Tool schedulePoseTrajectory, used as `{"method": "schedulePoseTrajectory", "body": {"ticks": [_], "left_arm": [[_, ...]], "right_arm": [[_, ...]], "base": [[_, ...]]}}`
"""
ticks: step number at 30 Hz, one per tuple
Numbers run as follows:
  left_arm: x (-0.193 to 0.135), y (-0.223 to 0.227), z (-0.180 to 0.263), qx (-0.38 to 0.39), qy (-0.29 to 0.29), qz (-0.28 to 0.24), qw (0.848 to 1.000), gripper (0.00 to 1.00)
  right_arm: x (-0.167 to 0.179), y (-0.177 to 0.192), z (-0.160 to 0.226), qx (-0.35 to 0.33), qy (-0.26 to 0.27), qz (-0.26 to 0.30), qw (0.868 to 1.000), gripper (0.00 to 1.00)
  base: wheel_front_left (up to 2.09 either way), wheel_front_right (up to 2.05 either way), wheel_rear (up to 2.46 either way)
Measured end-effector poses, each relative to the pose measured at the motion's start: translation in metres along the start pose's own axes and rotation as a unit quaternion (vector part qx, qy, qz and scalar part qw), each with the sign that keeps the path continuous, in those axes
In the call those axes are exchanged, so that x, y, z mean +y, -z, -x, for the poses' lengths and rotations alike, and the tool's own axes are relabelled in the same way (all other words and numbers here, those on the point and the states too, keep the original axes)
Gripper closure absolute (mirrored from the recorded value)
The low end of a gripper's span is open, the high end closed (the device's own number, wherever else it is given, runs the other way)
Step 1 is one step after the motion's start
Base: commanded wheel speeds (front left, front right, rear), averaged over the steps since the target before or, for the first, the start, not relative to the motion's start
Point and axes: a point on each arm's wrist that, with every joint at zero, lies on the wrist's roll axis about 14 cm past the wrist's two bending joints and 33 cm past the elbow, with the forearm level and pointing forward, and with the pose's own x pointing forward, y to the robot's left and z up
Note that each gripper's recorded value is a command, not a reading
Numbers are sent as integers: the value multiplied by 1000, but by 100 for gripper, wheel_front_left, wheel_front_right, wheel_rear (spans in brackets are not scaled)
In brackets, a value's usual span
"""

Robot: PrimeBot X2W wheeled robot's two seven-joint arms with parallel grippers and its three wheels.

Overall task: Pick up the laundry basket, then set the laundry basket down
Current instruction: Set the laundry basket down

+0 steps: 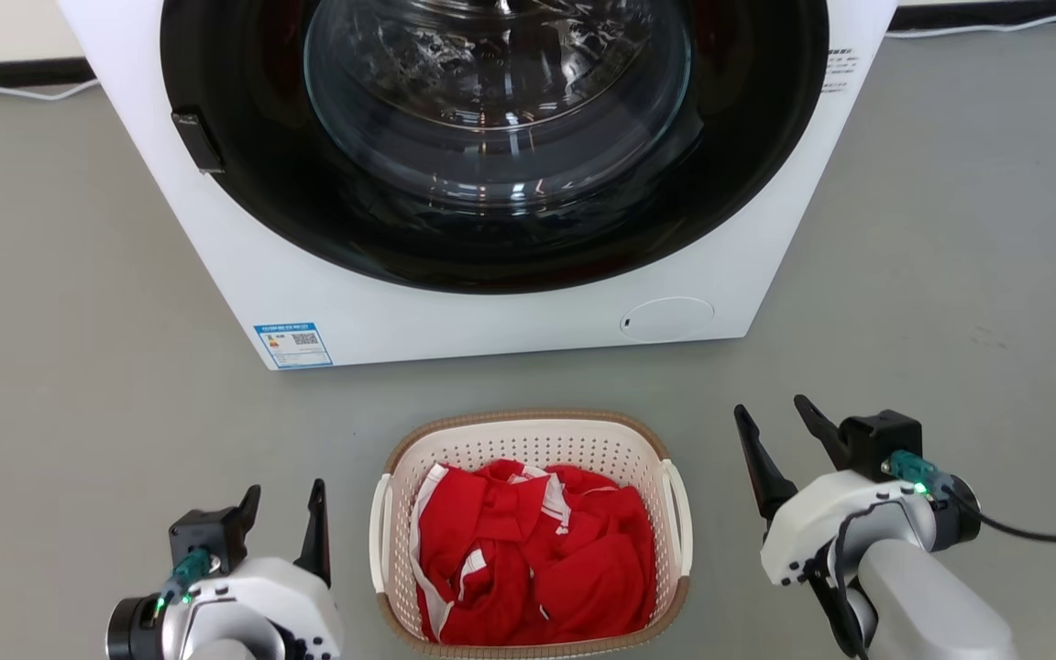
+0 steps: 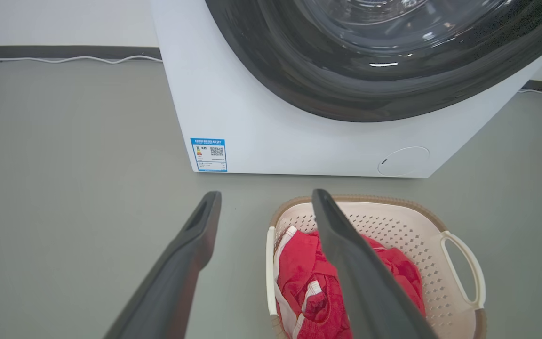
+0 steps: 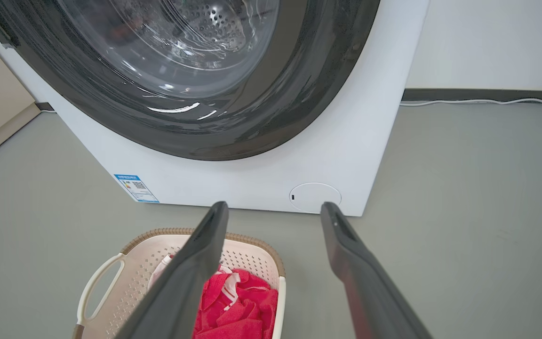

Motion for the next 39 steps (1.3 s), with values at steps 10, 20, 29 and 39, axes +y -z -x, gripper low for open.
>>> {"method": "schedulePoseTrajectory", "body": {"ticks": [10,20,29,39], "left_arm": [[9,-30,20,-68,-21,6,997,0],[8,-54,41,-124,-22,6,992,0],[7,-65,55,-149,-20,-2,989,0],[9,-67,68,-161,-24,-2,987,0]], "right_arm": [[-3,-27,23,-66,12,17,998,0],[-16,-42,54,-116,43,28,992,0],[-22,-52,74,-146,60,30,987,0],[-25,-53,90,-156,71,36,985,0]], "base": [[0,0,0],[0,0,0],[0,0,0],[0,0,0]]}}
